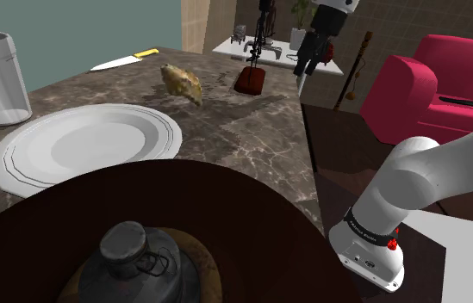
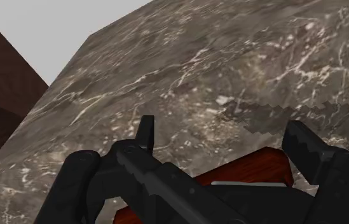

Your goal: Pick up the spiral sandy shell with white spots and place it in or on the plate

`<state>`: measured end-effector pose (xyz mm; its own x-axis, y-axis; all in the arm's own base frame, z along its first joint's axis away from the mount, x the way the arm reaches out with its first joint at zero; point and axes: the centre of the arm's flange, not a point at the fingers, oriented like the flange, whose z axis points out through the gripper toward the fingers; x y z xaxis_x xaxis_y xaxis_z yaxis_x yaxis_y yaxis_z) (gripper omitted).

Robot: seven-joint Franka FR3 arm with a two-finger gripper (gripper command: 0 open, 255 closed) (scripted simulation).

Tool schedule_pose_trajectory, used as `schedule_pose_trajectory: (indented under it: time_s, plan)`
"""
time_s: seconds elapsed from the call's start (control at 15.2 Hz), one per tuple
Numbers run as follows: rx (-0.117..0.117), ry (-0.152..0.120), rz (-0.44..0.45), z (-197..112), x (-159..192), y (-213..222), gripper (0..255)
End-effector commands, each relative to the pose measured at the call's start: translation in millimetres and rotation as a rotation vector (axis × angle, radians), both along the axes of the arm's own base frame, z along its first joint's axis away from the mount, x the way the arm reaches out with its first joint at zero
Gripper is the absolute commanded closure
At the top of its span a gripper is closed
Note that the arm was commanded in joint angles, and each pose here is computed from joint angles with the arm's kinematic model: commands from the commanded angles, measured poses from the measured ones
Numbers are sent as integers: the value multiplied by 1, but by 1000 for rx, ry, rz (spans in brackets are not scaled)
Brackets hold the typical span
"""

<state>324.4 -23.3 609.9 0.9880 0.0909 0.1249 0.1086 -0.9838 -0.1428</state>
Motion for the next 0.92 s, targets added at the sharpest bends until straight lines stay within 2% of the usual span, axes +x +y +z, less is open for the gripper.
schedule_pose_trajectory:
  time_s: [0.0, 0.86]
  plan:
    - [0, 0, 0, 0, 0, 0, 0]
    - [-46, -129, 360, 9, 65, 151, 0]
